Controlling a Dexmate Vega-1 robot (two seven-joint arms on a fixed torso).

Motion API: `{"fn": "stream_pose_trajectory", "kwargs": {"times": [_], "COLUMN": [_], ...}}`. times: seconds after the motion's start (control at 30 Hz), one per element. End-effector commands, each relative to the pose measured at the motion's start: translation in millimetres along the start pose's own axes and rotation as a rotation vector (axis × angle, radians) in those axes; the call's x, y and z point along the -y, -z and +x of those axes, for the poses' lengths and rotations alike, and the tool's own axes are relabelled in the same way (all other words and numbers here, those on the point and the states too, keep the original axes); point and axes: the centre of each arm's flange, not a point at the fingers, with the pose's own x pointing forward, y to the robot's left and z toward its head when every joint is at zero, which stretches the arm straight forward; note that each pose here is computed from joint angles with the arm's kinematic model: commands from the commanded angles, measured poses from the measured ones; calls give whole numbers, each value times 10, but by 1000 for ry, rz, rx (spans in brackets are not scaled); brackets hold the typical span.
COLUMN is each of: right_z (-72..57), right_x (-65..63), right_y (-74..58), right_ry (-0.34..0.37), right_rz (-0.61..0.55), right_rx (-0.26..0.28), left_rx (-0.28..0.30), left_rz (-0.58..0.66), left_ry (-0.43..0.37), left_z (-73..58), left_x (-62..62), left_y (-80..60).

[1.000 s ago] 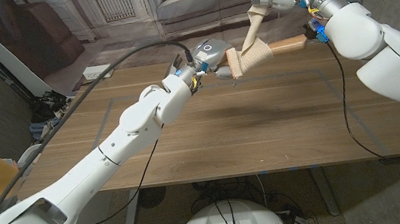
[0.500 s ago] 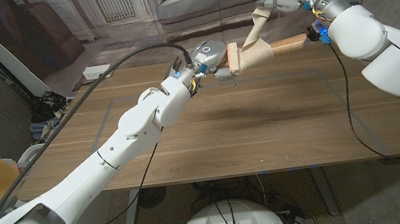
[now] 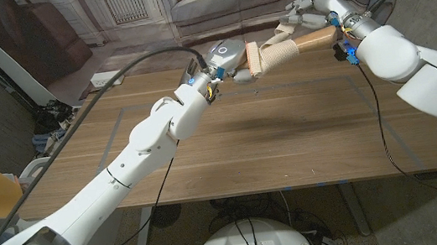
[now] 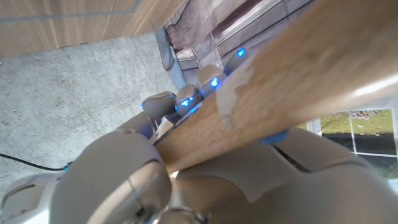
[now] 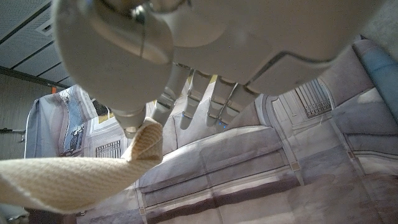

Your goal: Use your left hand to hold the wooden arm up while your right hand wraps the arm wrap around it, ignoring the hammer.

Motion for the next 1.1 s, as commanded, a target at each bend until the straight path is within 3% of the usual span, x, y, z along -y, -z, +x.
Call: {"fn": "stream_pose_trajectory", "kwargs": {"times": [0.03,0.53,1.1], "right_z": [-188,-385,-699], "right_x": [-177,-201,-304], "right_y": [210,270,172], "right_ry": [-5,51,152], "right_rz": [95,158,216], "right_rx": [-25,3,105], "left_rx": [-47,-97,-147], "left_rz": [-10,-5,43], "left_ry": [-83,-92,-113], "left_z": [-7,30,62], "left_x": [-121,-89,-85], "left_y": [62,155,167]}}
